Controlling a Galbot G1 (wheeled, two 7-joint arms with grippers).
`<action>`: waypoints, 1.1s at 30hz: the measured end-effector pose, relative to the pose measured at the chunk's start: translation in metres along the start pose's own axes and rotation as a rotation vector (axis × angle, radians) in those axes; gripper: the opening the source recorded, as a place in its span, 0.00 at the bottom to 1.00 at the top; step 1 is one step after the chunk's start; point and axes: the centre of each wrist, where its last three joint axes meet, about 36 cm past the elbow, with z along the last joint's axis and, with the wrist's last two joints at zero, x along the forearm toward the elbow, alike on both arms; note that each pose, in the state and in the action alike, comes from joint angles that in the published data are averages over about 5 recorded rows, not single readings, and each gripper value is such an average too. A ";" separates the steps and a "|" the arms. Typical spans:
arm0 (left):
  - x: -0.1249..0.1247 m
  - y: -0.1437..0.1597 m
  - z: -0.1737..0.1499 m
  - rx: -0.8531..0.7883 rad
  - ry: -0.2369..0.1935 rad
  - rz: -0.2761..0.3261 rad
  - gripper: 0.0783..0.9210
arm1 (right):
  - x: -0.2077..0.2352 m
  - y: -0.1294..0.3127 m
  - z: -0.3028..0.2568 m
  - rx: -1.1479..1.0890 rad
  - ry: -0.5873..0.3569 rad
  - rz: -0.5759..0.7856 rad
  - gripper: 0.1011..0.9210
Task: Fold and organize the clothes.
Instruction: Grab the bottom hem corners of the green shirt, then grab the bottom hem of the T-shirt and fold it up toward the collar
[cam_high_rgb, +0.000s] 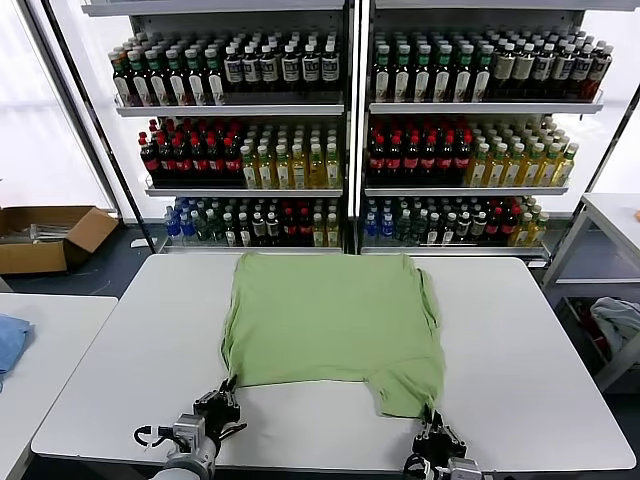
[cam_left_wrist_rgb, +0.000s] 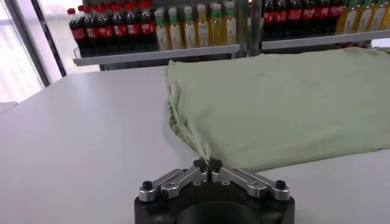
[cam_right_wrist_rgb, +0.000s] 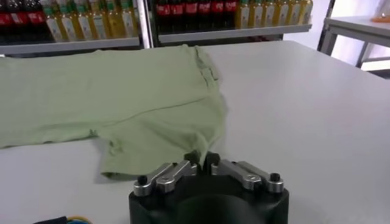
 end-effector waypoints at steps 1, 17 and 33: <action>0.001 -0.001 -0.001 0.003 -0.008 0.001 0.01 | 0.001 -0.001 -0.003 0.000 -0.020 -0.001 0.01; -0.018 0.001 -0.037 0.045 -0.237 -0.020 0.01 | -0.047 -0.012 -0.052 0.064 -0.304 0.001 0.01; -0.100 0.011 -0.074 0.089 -0.293 0.002 0.01 | -0.155 -0.004 -0.111 0.150 -0.391 -0.017 0.01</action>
